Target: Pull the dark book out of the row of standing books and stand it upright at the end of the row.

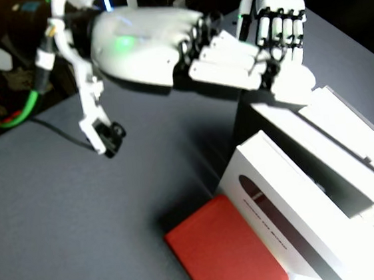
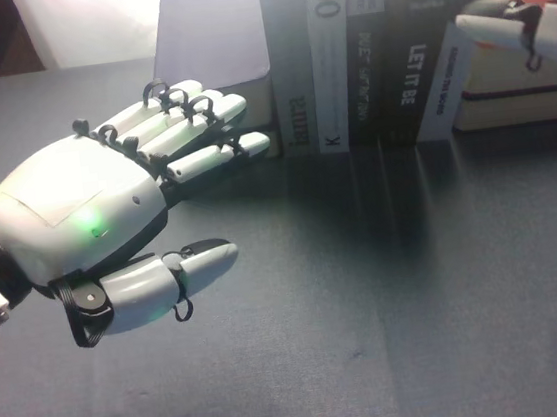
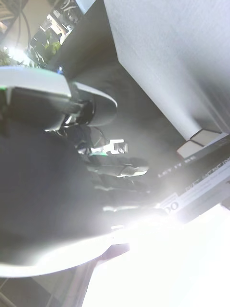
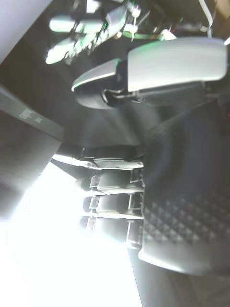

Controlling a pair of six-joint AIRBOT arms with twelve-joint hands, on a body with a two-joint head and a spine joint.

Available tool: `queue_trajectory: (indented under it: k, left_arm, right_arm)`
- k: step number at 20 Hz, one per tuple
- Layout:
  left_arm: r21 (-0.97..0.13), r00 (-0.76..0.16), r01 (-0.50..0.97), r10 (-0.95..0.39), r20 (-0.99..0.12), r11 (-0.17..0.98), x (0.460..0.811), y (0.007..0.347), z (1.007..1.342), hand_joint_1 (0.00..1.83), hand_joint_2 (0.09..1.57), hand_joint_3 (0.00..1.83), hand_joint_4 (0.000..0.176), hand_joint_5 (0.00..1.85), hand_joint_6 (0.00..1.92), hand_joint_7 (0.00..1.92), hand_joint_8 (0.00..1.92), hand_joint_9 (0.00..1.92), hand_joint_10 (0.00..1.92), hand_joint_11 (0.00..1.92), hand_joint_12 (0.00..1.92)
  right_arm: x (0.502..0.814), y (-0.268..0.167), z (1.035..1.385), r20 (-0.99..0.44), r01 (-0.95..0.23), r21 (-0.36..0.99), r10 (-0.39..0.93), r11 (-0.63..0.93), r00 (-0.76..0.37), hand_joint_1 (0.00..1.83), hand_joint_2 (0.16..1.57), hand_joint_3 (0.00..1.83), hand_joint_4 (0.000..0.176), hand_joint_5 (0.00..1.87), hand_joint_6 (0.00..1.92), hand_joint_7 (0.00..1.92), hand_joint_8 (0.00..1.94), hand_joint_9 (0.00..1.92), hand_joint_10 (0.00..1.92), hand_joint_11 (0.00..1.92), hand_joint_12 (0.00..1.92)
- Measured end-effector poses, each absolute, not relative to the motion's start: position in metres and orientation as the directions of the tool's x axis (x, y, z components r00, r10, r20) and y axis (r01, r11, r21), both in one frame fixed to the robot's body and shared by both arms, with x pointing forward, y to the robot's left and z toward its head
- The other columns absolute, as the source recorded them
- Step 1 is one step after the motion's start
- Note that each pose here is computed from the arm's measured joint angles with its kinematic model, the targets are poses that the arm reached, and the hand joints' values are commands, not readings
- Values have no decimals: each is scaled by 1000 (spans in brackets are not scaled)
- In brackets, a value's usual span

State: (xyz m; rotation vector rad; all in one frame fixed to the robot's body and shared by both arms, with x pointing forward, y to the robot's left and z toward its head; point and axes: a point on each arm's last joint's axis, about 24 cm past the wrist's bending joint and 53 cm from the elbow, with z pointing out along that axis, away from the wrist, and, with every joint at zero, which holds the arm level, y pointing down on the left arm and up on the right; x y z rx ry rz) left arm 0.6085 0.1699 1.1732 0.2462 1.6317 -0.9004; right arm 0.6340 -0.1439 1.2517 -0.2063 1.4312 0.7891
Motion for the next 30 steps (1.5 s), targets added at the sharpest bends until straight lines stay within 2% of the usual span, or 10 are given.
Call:
queue_trajectory:
  k: [5, 11, 19, 20, 21, 22, 23, 26, 28, 30]
  left_arm:
    - [-422, -281, 600, -315, -907, 680, 608, 172, 1173, 250, 1442, 0, 8, 228, 6, 0, 0, 0, 0, 0, 0]
    - [-428, -276, 586, -327, -904, 688, 609, 179, 1175, 285, 1433, 0, 45, 192, 1, 0, 0, 0, 0, 0, 0]
    - [-430, -277, 582, -329, -903, 690, 609, 181, 1174, 389, 1410, 0, 37, 218, 11, 0, 0, 0, 0, 0, 0]
    - [-430, -277, 583, -329, -903, 690, 609, 180, 1174, 352, 1409, 0, 43, 217, 10, 0, 0, 0, 0, 0, 0]
    - [-428, -275, 586, -328, -904, 688, 609, 180, 1175, 321, 1410, 0, 42, 214, 8, 0, 0, 0, 0, 0, 0]
    - [-429, -275, 585, -330, -903, 688, 609, 180, 1175, 304, 1412, 0, 49, 207, 4, 0, 0, 0, 0, 0, 0]
    - [-430, -272, 585, -333, -903, 687, 609, 181, 1176, 299, 1415, 1, 40, 211, 6, 0, 0, 0, 0, 0, 0]
    - [-433, -272, 583, -337, -901, 688, 609, 182, 1176, 308, 1427, 4, 49, 186, 1, 0, 0, 0, 0, 0, 0]
    - [-433, -272, 583, -337, -901, 687, 609, 182, 1176, 351, 1418, 0, 40, 215, 13, 0, 0, 0, 0, 0, 0]
    - [-433, -272, 583, -337, -901, 688, 609, 182, 1176, 370, 1414, 0, 35, 228, 16, 0, 0, 0, 0, 0, 0]
  right_arm:
    - [614, -140, 1245, -908, -635, 386, 399, 669, -132, 486, 1201, 0, 0, 645, 340, 155, 11, 0, 0, 0, 0]
    - [587, -128, 1224, -880, -666, 459, 403, 588, -251, 97, 1195, 0, 0, 672, 297, 193, 16, 0, 0, 0, 0]
    - [568, -125, 1212, -856, -670, 513, 380, 537, -350, 154, 1222, 6, 0, 764, 313, 314, 43, 49, 24, 0, 0]
    - [564, -124, 1210, -847, -670, 528, 381, 522, -371, 172, 1227, 7, 0, 815, 289, 391, 40, 93, 163, 0, 366]
    - [560, -122, 1210, -841, -676, 537, 379, 504, -386, 189, 1224, 2, 0, 870, 282, 480, 43, 159, 280, 0, 898]
    - [557, -120, 1212, -835, -682, 547, 381, 486, -398, 223, 1224, 1, 0, 924, 263, 567, 30, 152, 522, 0, 1321]
    - [552, -120, 1214, -824, -686, 562, 388, 463, -414, 262, 1218, 0, 0, 953, 262, 634, 26, 158, 691, 0, 1530]
    - [548, -119, 1200, -800, -655, 599, 362, 460, -478, 295, 1230, 2, 0, 962, 339, 734, 21, 263, 840, 0, 1732]
    - [545, -118, 1202, -792, -656, 610, 366, 445, -488, 294, 1246, 1, 0, 848, 709, 818, 22, 345, 970, 0, 1893]
    - [544, -119, 1208, -791, -664, 611, 381, 431, -480, 294, 1255, 4, 0, 787, 809, 815, 18, 315, 1038, 8, 1915]
